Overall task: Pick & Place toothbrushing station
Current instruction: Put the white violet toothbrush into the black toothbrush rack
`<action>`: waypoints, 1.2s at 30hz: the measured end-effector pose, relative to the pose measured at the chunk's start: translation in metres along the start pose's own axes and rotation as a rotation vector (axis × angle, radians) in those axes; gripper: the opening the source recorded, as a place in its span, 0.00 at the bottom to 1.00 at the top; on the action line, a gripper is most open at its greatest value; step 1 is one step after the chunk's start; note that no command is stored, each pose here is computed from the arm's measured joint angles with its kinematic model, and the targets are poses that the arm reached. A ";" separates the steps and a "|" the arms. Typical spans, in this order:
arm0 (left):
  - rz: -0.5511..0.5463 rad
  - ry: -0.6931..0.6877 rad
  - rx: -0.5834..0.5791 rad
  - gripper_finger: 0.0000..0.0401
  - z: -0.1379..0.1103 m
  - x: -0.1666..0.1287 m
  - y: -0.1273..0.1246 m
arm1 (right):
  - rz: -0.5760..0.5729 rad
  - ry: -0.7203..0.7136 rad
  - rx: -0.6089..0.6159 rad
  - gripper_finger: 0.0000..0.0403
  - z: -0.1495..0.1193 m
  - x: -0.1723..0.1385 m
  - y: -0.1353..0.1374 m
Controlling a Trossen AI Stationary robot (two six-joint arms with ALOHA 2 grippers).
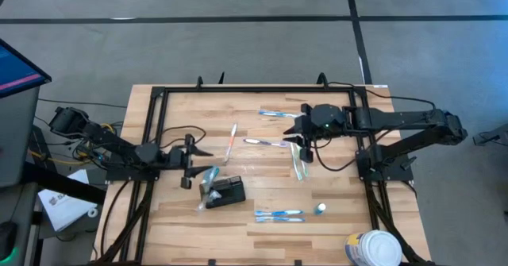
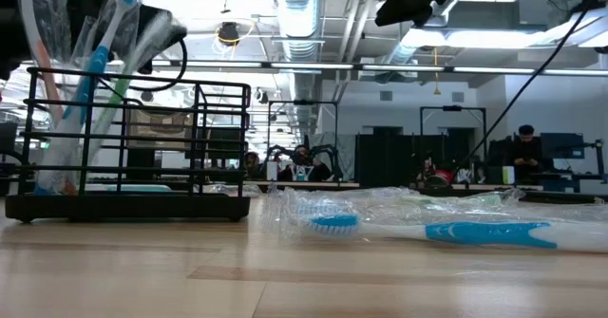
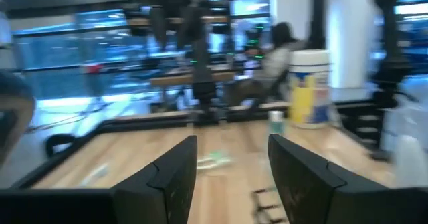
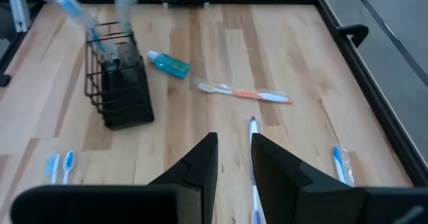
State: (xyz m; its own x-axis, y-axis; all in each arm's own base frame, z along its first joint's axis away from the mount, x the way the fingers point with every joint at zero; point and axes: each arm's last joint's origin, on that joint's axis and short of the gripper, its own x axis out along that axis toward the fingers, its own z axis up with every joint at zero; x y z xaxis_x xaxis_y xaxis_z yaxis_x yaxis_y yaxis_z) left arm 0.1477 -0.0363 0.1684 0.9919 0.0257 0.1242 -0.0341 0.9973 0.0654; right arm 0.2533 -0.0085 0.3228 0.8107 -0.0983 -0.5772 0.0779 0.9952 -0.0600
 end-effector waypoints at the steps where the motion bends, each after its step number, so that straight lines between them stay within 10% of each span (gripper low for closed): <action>1: 0.015 -0.005 -0.002 0.44 0.001 0.000 0.000 | -0.005 0.001 0.004 0.20 0.000 0.000 -0.002; 36: 0.266 -0.077 -0.076 0.40 0.007 0.003 0.025 | -0.094 0.587 0.070 0.20 -0.069 0.109 -0.047</action>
State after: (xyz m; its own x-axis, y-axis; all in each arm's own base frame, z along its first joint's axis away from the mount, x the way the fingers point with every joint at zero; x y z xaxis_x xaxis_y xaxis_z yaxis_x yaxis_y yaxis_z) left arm 0.1488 -0.0116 0.1770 0.9370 0.2852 0.2018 -0.2801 0.9585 -0.0537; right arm 0.2981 -0.0666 0.2069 0.3434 -0.1513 -0.9269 0.1880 0.9780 -0.0900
